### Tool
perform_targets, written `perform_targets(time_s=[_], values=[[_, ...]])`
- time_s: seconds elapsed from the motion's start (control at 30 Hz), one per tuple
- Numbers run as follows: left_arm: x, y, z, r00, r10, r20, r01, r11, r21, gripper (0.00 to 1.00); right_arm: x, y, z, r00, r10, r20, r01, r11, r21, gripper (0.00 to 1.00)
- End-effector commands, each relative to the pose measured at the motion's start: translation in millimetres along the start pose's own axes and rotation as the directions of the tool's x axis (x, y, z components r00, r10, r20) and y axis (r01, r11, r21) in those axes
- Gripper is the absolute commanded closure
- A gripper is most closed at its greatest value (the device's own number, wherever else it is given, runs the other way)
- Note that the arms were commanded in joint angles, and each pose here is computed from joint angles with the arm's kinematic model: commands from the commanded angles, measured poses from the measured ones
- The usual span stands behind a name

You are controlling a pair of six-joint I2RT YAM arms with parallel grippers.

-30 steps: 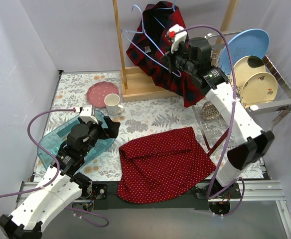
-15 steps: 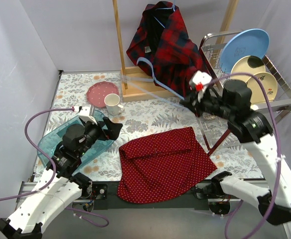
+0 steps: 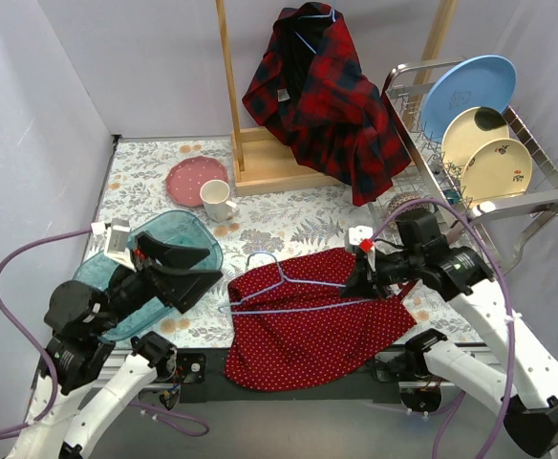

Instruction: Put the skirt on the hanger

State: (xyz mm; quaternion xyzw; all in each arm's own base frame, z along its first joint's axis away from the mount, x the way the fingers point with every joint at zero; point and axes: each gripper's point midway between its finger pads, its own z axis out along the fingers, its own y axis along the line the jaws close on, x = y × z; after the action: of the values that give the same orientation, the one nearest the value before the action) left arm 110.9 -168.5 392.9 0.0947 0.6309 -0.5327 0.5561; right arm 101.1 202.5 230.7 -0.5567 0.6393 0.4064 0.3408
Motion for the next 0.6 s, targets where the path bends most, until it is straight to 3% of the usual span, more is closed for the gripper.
perform_targets(time_s=[0.0,0.23,0.47,0.57], values=[[35.9,-10.3,-10.8,0.984,-0.117,-0.135,0.128,0.989,0.076,0.11,6.6,0.9,15.3,0.999,0.033,0.020,-0.031,0.996,-0.089,0.99],[117.4,44.0,1.8,0.871,-0.356,-0.339,0.343,0.934,-0.100,0.17,25.6,-19.3,31.6,0.991,0.129,-0.046,-0.132,0.988,-0.075,0.99],[160.7,73.1,3.2,0.788,-0.482,-0.384,0.440,0.876,-0.197,0.18,38.6,-34.7,45.6,0.979,0.196,-0.063,-0.199,0.978,-0.054,0.99],[170.3,86.8,2.9,0.776,-0.519,-0.358,0.454,0.854,-0.252,0.18,41.7,-40.5,51.3,0.972,0.227,-0.064,-0.230,0.972,-0.051,0.99]])
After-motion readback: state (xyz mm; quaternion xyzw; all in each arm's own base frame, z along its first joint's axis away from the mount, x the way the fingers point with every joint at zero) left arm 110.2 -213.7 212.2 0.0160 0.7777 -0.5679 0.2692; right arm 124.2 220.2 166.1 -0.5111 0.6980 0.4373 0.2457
